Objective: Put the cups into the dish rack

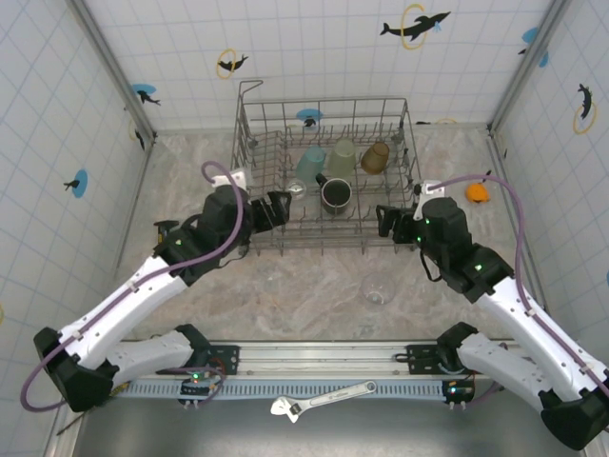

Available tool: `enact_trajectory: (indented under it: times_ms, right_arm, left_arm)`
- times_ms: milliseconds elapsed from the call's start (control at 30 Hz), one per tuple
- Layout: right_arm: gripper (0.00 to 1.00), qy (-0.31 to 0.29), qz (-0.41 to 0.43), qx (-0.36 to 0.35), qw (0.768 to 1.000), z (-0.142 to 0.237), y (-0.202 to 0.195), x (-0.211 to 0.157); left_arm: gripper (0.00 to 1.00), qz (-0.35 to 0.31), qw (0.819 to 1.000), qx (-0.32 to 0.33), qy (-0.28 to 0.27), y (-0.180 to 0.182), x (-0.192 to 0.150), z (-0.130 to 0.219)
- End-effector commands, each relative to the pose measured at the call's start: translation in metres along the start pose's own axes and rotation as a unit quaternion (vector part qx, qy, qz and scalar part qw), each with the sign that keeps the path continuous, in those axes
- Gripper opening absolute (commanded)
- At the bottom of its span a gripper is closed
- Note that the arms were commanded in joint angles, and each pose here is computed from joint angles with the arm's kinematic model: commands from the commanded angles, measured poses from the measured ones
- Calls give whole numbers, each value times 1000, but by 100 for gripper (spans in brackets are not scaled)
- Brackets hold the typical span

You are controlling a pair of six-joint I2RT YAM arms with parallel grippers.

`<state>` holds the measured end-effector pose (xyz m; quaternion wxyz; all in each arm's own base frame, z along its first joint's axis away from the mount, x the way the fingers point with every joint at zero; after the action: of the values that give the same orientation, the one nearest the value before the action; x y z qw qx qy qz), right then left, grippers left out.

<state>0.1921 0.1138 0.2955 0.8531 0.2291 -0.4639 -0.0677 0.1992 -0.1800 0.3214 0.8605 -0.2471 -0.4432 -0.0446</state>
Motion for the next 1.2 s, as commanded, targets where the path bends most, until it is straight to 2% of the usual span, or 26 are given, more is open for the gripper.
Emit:
enact_trajectory:
  times_ms: [0, 267, 500, 600, 867, 1167]
  right_arm:
    - [100, 7, -15, -25, 1000, 1, -10, -8]
    - [100, 1, -15, -46, 999, 7, -15, -7]
    - [100, -10, -15, -62, 998, 13, -22, -9]
    - [100, -14, -16, -64, 998, 14, -24, -11]
    - [100, -8, -7, -67, 998, 9, -26, -13]
    - [100, -1, -3, -68, 998, 2, -29, -16]
  left_arm:
    - [98, -24, 999, 12, 20, -19, -15, -6]
    - [98, -103, 992, -25, 70, -76, -64, -24]
    - [98, -170, 977, -56, 112, -120, -98, -39]
    - [96, -180, 972, -67, 135, -126, -108, -47]
    - [82, -190, 956, -95, 204, -135, -138, -68]
    - [67, -203, 936, -93, 271, -132, -177, -85]
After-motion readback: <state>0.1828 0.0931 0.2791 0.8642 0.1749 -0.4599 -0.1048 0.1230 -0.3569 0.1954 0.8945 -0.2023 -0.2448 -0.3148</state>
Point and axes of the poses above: each hand's point on the last joint's axis, 136 mm out from that joint toward the fingers, its own z axis back along the fingers, its own y axis along the line the jaws close on, x = y × z, the point moved 9 cm from there along z, back along the fingers, and after that the axes turned 11 degrees about -z, right-handed, at the moved point
